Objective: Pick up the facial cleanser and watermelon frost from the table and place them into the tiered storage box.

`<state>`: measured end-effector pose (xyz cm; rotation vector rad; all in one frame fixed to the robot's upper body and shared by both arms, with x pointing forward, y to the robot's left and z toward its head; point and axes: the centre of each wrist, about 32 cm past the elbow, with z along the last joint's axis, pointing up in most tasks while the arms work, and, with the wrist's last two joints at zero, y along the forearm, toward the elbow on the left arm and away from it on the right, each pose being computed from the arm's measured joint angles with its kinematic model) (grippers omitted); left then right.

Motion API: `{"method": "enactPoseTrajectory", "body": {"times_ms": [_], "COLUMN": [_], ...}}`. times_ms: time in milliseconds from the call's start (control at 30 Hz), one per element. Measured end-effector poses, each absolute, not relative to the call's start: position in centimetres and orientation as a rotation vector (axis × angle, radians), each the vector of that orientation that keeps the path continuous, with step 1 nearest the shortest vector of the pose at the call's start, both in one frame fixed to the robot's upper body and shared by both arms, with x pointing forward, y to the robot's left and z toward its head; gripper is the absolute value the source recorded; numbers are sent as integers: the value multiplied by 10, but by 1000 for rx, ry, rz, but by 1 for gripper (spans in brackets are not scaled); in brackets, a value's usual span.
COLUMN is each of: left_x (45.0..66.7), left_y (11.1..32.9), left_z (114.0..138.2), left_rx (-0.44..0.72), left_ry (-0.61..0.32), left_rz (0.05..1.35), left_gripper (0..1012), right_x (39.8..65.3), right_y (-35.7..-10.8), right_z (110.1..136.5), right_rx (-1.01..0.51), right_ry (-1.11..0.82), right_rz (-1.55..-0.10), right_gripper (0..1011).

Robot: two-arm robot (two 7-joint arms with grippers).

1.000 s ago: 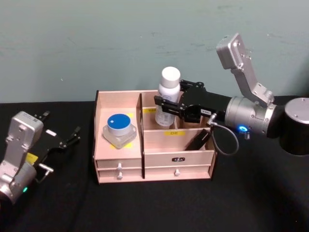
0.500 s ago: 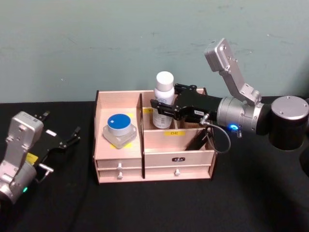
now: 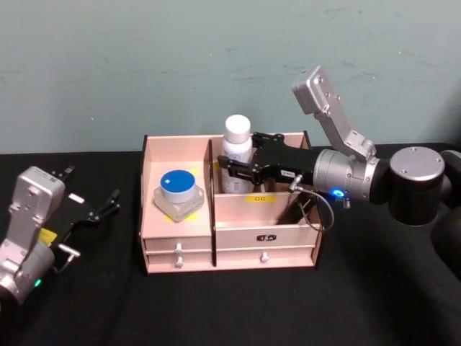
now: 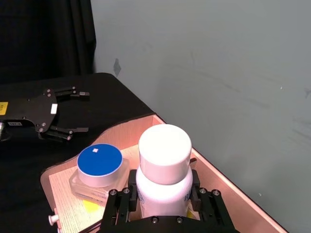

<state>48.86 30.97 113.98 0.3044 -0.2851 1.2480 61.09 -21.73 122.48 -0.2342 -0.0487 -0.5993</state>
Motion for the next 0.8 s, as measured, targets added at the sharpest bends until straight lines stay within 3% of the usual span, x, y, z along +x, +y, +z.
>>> {"method": "enactPoseTrajectory", "body": {"times_ms": [767, 800], "left_x": [489, 489], "left_y": [310, 310], "left_z": [1140, 1140], "left_rx": [304, 304], "left_ry": [-285, -285], "left_rz": [1248, 1248], "left_gripper": [1001, 1001], "right_x": [616, 616], "right_y": [-216, -216], "right_z": [1213, 1213], "right_rx": [-279, -278], "right_ry": [-4, -5], "right_rz": [-615, -615], "right_gripper": [617, 657]}}
